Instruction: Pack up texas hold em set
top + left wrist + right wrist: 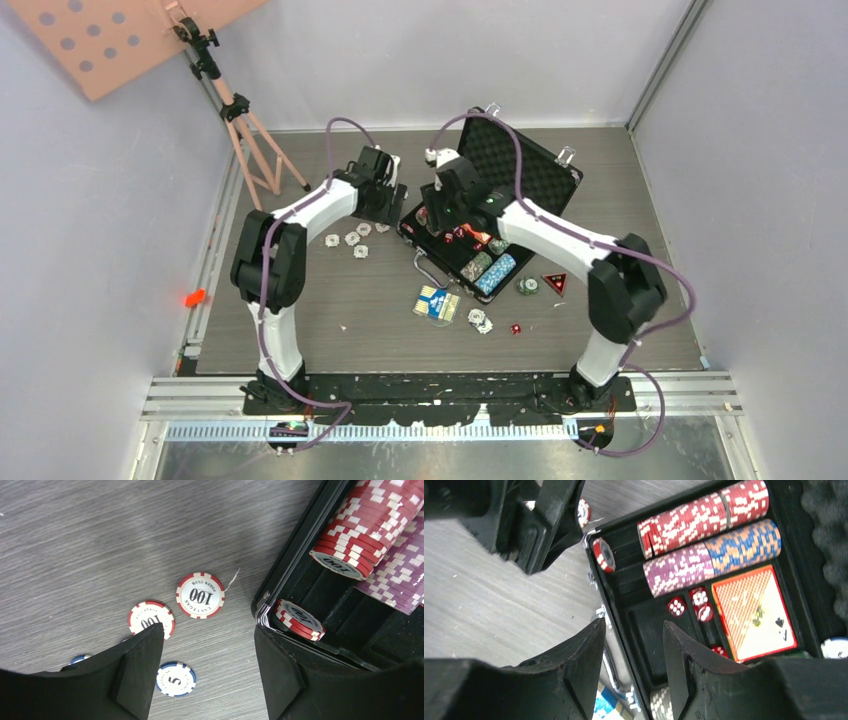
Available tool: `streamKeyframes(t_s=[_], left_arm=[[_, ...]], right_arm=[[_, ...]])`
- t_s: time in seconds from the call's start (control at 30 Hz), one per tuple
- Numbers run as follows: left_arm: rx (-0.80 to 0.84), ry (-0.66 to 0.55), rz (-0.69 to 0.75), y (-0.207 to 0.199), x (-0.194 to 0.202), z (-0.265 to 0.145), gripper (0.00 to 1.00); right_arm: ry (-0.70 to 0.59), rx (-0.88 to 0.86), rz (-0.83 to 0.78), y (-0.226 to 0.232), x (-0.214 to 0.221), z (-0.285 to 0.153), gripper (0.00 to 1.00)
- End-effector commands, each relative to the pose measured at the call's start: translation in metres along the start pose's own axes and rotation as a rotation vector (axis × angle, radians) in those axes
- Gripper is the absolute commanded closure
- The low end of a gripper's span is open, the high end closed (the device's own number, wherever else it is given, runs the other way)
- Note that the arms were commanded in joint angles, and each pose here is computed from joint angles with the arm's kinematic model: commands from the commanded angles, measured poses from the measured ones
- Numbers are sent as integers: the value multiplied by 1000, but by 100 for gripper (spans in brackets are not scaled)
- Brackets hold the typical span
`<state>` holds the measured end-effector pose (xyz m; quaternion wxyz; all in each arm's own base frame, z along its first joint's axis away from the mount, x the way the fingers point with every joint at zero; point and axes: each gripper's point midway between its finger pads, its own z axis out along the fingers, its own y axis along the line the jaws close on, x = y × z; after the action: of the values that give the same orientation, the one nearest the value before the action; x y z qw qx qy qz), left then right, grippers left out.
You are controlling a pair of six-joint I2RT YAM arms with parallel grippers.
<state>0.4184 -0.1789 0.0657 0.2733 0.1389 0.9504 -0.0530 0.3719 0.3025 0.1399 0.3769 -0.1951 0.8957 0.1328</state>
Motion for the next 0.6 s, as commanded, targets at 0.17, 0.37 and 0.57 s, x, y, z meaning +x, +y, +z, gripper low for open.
streamKeyframes(t_s=[0.17,0.37,0.57], left_arm=[[55,78,-25,1,0,12,36],[77,98,-60,7,1,19,36],[88,125,-64,5,6,25,36]], right_arm=[[-143,-68,121,1,-3,-62,48],[-149,-56,120,-5,4,-79,48],[-148,-61,124,-4,3,-81,48]])
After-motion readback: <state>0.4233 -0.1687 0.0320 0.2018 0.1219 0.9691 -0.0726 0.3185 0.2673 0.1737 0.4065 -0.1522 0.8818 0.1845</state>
